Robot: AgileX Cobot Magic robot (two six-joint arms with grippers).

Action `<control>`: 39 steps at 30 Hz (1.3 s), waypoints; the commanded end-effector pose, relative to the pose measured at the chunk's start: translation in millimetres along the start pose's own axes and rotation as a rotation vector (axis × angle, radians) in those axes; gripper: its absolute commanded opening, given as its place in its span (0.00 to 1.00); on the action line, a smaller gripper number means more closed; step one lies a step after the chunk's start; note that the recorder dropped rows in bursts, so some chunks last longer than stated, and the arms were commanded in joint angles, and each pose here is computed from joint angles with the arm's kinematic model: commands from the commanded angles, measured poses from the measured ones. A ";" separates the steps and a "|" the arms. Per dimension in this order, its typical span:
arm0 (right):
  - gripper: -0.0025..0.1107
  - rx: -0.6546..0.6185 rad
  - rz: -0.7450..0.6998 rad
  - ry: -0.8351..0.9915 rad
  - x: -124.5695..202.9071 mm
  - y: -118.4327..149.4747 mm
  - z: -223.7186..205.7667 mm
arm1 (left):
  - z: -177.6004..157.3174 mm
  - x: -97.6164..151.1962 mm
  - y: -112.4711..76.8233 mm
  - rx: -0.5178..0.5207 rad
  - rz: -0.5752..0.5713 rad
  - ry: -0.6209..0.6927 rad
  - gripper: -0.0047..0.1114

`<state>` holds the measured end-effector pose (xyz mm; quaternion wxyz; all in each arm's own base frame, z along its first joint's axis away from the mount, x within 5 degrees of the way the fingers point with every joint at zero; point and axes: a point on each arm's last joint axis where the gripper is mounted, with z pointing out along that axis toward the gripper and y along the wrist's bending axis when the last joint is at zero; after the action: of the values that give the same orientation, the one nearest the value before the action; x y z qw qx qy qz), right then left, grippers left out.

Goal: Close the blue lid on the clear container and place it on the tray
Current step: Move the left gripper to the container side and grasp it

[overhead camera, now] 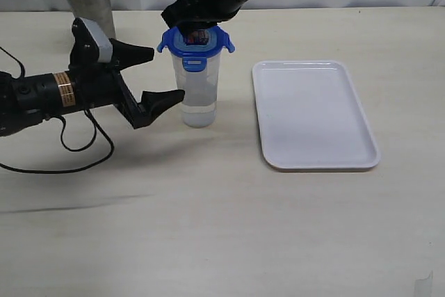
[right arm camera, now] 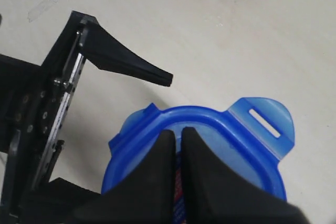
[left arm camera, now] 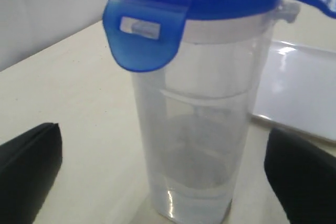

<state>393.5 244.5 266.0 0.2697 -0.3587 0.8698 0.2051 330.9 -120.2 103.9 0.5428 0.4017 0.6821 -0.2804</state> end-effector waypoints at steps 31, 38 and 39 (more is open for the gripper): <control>0.06 -0.002 0.000 0.031 4.7 -0.4 4.6 | 63.6 18.4 -17.0 0.152 0.019 -0.133 0.87; 0.06 -0.002 0.008 0.031 4.7 -0.4 4.6 | 72.9 15.9 -29.2 0.157 0.062 -0.131 0.87; 0.06 -0.002 0.009 0.031 4.7 -0.4 4.6 | 73.1 16.3 -28.3 0.147 0.063 -0.132 0.87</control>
<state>393.5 244.5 266.0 0.2693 -0.3569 0.8705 0.2057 344.2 -185.1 66.6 0.5541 0.4339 0.6225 -0.3422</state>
